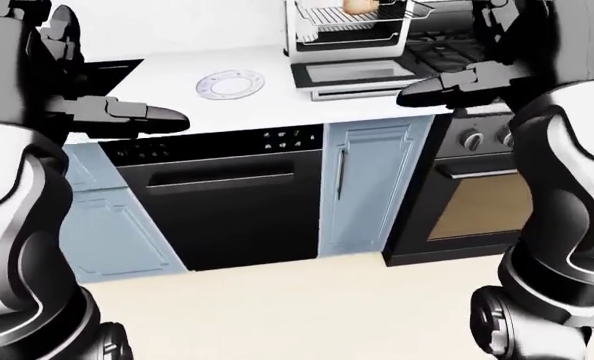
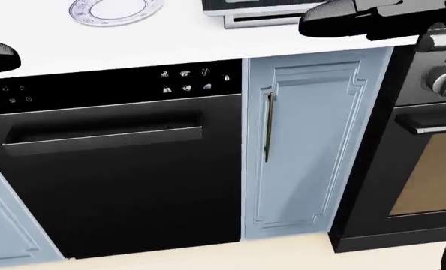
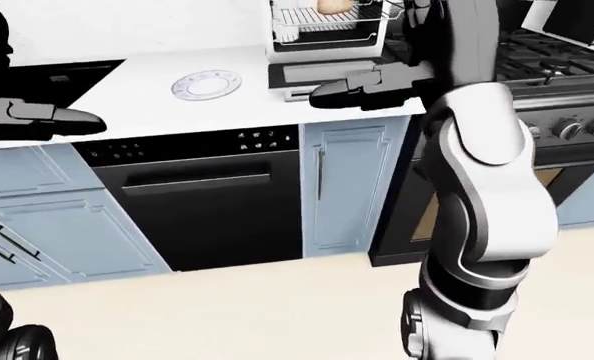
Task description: Pick the bread from the top rack and place it on the plate on the counter.
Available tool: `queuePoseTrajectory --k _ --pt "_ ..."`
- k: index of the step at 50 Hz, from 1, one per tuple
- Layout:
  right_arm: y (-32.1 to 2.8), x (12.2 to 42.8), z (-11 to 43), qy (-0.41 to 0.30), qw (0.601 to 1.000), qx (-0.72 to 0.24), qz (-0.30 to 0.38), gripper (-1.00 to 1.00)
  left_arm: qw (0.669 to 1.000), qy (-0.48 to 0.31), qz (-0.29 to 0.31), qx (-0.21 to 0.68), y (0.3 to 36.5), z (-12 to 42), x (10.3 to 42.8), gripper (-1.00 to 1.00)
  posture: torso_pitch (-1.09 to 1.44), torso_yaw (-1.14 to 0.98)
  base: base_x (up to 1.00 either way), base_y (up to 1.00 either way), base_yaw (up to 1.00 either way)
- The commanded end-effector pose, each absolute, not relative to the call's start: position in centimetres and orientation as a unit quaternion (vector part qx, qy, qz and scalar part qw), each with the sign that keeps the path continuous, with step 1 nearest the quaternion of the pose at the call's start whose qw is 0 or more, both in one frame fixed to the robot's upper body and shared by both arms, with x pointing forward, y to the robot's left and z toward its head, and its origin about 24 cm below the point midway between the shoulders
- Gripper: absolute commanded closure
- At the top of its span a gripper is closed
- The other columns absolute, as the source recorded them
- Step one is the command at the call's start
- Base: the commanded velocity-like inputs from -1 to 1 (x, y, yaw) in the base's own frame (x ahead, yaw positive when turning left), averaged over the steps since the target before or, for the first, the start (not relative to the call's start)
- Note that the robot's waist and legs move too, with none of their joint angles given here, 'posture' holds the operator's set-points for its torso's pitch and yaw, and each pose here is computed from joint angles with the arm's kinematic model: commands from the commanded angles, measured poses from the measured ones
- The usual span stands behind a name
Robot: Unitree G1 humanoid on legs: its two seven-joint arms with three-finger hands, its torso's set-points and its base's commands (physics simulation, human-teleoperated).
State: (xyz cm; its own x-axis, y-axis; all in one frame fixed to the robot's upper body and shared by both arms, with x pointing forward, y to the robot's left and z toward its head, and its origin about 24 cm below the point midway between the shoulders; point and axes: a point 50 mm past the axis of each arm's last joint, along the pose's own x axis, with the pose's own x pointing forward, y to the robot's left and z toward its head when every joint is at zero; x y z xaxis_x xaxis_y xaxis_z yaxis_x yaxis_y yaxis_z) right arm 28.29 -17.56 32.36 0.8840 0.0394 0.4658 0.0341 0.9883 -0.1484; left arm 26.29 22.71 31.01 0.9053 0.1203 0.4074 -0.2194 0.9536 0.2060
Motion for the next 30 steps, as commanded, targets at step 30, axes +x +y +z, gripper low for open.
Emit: queuePoseTrajectory --k 30 --pt "-17.67 27.44 34.17 -0.273 0.959 -0.071 -0.002 -1.0 0.957 -0.231 0.108 0.136 23.12 32.4 25.63 -1.0 0.0 0.0 0.36 0.16 0.0"
